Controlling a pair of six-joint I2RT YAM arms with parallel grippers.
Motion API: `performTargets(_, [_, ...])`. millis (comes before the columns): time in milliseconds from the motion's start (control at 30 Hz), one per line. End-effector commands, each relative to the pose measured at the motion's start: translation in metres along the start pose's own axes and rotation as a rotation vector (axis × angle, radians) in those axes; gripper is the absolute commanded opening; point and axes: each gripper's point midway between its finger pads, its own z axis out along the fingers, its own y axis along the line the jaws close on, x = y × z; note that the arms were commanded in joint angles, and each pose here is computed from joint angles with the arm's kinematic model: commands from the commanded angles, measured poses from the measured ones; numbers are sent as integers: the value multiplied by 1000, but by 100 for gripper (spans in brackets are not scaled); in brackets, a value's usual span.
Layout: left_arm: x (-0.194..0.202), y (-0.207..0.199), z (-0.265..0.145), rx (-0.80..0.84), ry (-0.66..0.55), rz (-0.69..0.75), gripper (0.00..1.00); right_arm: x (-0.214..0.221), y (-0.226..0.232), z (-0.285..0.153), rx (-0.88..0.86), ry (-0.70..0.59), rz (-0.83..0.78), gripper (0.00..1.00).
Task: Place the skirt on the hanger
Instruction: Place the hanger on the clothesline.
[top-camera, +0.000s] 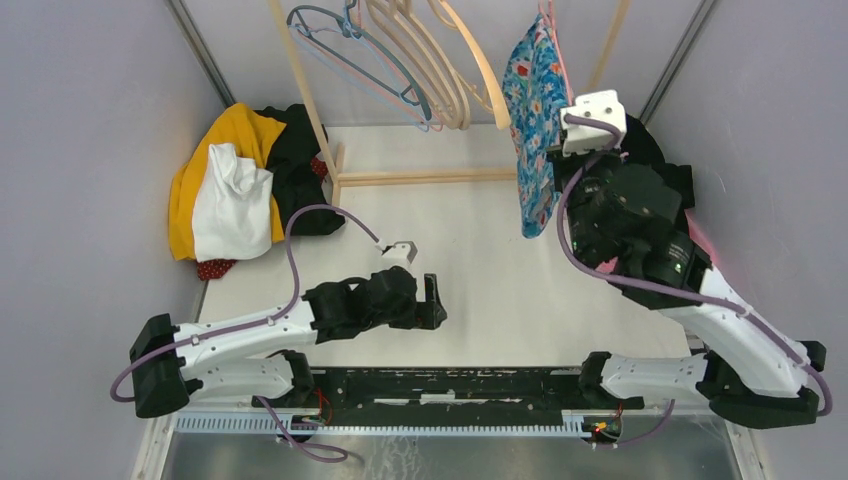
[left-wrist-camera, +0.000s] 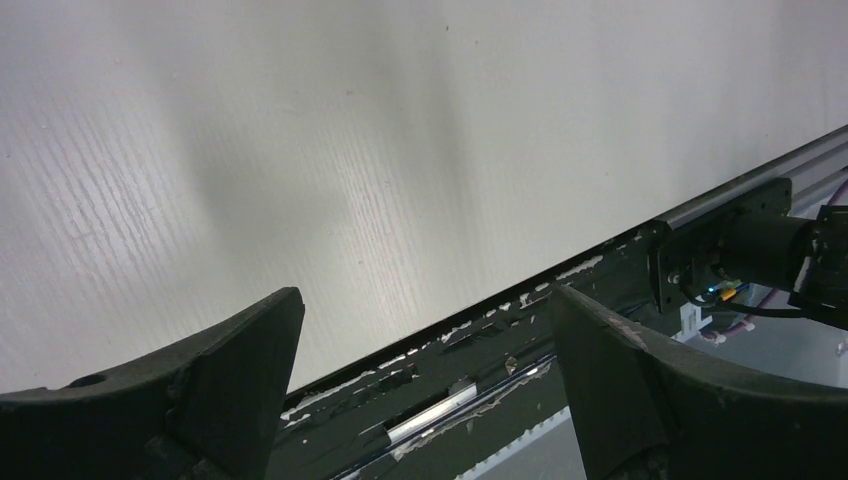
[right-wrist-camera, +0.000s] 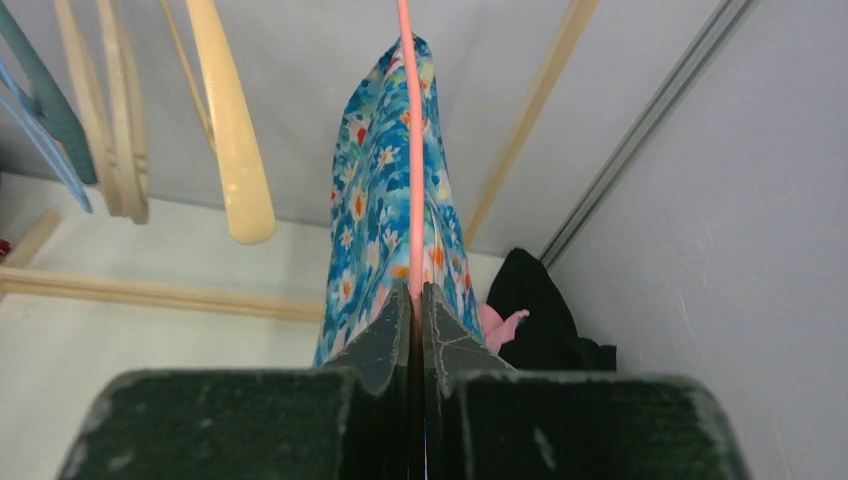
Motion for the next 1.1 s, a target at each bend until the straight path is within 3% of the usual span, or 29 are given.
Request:
performTargets(0, [-7, 0, -9, 25, -34, 6, 99, 7, 4, 27, -72, 22, 148, 1])
performTargets(333, [-1, 5, -8, 25, -25, 11, 99, 16, -4, 78, -83, 33, 241, 1])
performTargets(1067, [11, 7, 7, 15, 16, 16, 99, -18, -51, 84, -25, -96, 307, 1])
